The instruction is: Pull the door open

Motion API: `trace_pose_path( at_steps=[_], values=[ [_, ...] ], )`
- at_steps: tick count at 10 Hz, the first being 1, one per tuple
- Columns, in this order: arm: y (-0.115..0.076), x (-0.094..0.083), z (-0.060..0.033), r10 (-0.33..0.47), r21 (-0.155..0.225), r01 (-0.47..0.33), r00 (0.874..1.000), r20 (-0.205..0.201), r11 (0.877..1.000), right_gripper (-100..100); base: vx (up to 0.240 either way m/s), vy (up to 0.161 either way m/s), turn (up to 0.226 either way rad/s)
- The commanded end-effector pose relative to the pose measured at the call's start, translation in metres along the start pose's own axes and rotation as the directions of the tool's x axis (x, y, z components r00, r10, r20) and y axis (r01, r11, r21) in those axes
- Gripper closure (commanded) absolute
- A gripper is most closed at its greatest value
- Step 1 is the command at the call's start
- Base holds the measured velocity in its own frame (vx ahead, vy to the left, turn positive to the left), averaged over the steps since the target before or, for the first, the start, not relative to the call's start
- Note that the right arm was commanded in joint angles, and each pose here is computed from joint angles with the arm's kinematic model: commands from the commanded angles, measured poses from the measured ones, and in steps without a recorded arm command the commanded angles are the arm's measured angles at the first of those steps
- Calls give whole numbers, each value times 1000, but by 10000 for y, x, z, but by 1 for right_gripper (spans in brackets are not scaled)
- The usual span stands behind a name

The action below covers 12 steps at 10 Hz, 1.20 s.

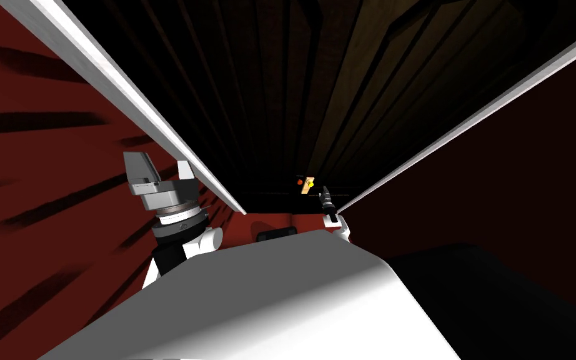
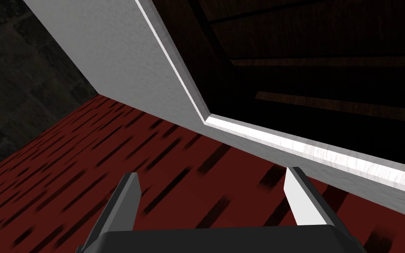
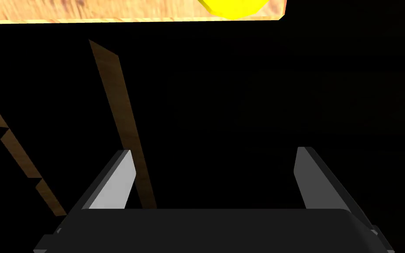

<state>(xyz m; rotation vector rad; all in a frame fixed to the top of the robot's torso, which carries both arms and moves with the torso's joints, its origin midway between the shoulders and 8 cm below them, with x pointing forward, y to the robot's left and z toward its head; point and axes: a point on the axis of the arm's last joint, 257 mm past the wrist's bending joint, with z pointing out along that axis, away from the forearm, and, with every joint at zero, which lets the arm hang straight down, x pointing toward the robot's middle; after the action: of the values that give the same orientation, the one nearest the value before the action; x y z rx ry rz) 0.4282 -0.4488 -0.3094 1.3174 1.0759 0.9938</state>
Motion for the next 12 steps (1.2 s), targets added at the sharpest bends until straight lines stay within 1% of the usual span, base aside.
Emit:
trace_pose_path(
  at_steps=[1,2,3,4,9,10,11,12],
  values=[
    [80,208,86,13,-23,-13,999,-31,1000,-100,192,69,169],
    [129,321,125,19,-36,-21,999,-48,999,-100,199,78,172],
    [74,226,112,16,-26,-17,999,-36,1000,-100,94,31,33],
    [74,226,112,16,-26,-17,999,-36,1000,100,-12,-3,-30],
    [74,226,112,16,-26,-17,999,-36,1000,100,-18,-5,3],
    [3,66,41,6,-8,-6,1000,-16,1000,100,-151,-46,-94],
    [-10,34,26,4,-4,-4,1000,-13,1000,100,-208,-96,-97],
    [28,76,31,8,-11,-8,1000,-25,1000,-100,-191,-60,-14]
  ],
)
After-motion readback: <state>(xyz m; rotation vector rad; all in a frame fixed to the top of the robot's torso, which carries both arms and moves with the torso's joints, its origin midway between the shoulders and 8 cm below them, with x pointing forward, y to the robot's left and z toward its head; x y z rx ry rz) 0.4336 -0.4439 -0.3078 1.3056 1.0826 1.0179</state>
